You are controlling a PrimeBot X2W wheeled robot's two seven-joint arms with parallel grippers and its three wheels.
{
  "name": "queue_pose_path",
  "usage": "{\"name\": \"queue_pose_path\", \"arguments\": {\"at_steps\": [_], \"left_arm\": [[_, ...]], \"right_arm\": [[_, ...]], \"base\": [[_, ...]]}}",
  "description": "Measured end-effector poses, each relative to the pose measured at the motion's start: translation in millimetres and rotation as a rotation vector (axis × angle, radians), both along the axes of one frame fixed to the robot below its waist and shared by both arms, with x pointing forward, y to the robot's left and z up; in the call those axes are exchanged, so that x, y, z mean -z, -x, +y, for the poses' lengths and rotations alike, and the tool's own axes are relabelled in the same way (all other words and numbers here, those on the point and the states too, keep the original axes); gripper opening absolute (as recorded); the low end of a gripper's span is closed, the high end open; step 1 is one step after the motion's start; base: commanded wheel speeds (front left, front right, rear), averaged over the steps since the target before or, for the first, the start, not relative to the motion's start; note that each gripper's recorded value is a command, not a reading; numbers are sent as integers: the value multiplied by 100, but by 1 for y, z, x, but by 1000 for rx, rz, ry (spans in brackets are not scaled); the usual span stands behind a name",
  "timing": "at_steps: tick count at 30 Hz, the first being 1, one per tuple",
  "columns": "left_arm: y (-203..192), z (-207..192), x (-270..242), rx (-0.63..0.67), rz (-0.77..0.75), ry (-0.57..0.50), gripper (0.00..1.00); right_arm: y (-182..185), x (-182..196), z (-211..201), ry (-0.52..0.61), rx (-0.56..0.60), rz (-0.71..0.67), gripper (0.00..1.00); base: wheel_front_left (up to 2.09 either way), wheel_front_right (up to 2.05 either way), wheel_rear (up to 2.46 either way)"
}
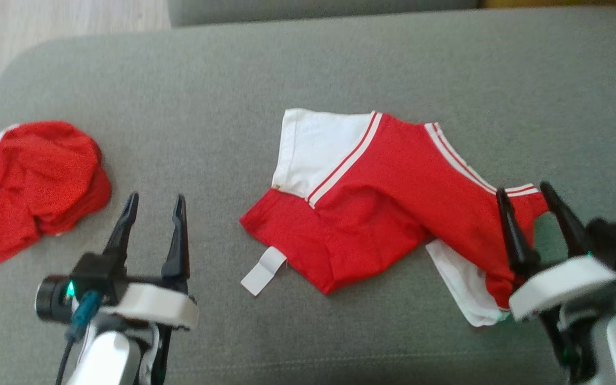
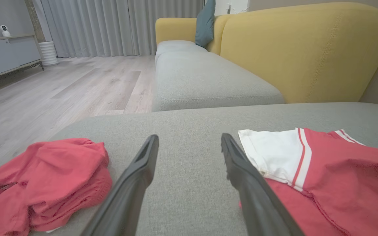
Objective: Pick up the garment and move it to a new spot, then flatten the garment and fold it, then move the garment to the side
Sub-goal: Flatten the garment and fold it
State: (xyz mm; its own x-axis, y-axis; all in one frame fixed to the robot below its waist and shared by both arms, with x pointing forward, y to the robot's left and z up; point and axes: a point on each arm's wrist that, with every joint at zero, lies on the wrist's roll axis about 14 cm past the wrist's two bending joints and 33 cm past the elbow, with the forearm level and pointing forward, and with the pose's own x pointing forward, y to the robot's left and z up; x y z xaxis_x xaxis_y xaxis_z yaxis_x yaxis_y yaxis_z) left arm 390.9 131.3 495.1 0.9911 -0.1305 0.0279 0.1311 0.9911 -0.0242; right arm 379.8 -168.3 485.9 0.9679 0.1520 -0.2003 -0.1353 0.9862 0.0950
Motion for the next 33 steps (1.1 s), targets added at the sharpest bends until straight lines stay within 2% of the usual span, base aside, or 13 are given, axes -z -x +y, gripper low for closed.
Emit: {"name": "queue_pose_path", "arguments": {"at_steps": [7, 14, 18, 23, 27, 28, 29, 30, 33], "left_arm": [[-31, -2, 2, 2, -12, 1, 100], [-53, -5, 26, 4, 34, 7, 100], [-60, 0, 36, -12, 57, 12, 100], [-60, 7, 47, -31, 87, 1, 100], [-60, 8, 47, -40, 88, 7, 100], [-60, 8, 46, -39, 86, 7, 100], [-60, 8, 45, -39, 82, 9, 100], [-61, 8, 43, -39, 77, 10, 100], [-60, 10, 37, -44, 60, 7, 100]], "right_arm": [[-60, 17, 6, 16, -72, 60, 100], [-124, 49, 42, 60, -234, 194, 100], [-140, 78, 59, 103, -315, 311, 100], [-140, 118, 65, 165, -367, 481, 100], [-148, 122, 64, 190, -378, 521, 100], [-149, 122, 65, 181, -378, 528, 82], [-149, 122, 65, 178, -380, 531, 34], [-149, 122, 66, 178, -382, 529, 0], [-149, 114, 69, 174, -392, 485, 0]], "base": [[0, 0, 0], [0, 0, 0], [0, 0, 0], [0, 0, 0], [0, 0, 0], [0, 0, 0], [0, 0, 0], [0, 0, 0], [0, 0, 0]]}}
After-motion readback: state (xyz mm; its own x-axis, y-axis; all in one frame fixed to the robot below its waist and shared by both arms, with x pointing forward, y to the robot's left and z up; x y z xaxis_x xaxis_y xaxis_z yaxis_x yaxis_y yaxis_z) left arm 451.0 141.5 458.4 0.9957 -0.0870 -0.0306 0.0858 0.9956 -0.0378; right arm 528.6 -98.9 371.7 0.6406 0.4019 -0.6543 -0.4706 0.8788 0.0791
